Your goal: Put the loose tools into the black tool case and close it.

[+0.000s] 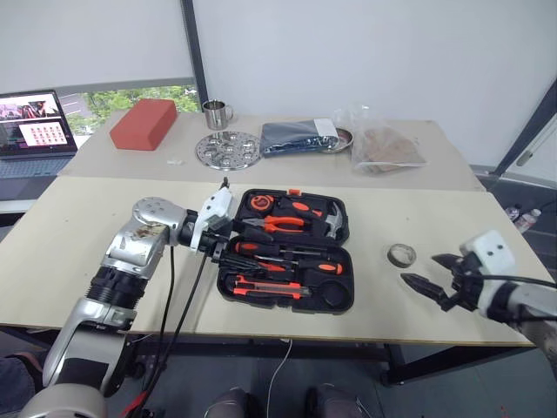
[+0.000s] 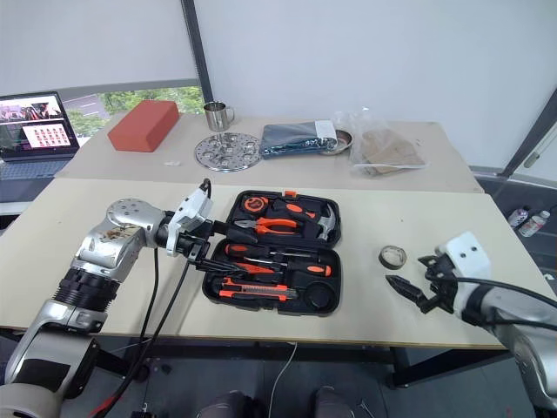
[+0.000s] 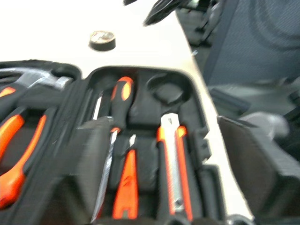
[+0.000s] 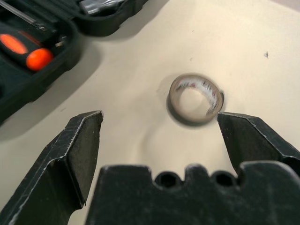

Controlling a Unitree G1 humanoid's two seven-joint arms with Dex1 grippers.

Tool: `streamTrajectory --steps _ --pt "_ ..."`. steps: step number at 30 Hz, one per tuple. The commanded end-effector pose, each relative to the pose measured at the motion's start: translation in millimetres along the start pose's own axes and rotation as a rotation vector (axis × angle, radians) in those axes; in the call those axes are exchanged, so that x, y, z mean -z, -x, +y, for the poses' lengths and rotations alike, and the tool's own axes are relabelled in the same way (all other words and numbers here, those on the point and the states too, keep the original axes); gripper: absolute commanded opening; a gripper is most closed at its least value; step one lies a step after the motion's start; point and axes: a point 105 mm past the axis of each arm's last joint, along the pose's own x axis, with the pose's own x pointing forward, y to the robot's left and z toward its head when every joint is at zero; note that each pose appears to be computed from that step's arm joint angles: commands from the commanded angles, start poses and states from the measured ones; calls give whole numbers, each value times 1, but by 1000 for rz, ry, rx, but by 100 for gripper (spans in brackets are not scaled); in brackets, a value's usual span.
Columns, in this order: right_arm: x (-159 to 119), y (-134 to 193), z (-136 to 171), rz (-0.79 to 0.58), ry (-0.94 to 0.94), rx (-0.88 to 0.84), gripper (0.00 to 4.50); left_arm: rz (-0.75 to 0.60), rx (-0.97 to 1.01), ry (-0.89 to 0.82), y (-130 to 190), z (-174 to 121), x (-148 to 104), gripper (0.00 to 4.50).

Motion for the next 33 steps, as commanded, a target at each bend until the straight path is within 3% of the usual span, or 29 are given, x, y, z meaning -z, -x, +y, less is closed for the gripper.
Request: streamTrajectory --steps 1,4,5,14,19,22,24,27,31,33 --pt "-1 -19 -4 0 57 -9 425 -20 -23 -67 1 1 -16 450" --pt "5 -31 -6 37 86 -26 350 -7 -28 -77 0 -1 -13 450" --pt "7 -34 -6 45 90 -33 296 -3 -31 -77 0 -1 -12 450" --pt "-1 -39 -5 31 76 -70 3 26 -39 -79 3 -8 -6 450" --pt "-35 -19 29 -102 89 -272 3 49 -32 -75 5 -13 -2 450" --pt "-51 6 81 -133 120 -551 3 108 0 -96 8 -21 8 450" --pt "-51 12 102 -109 149 -641 3 121 5 -103 8 -22 10 450" --pt "-43 6 122 -55 203 -682 3 115 3 -111 6 -21 8 450" --pt "-26 -20 121 29 231 -588 3 108 7 -117 4 -21 4 450" --pt "-23 -23 123 44 238 -592 77 109 8 -119 4 -21 4 450"
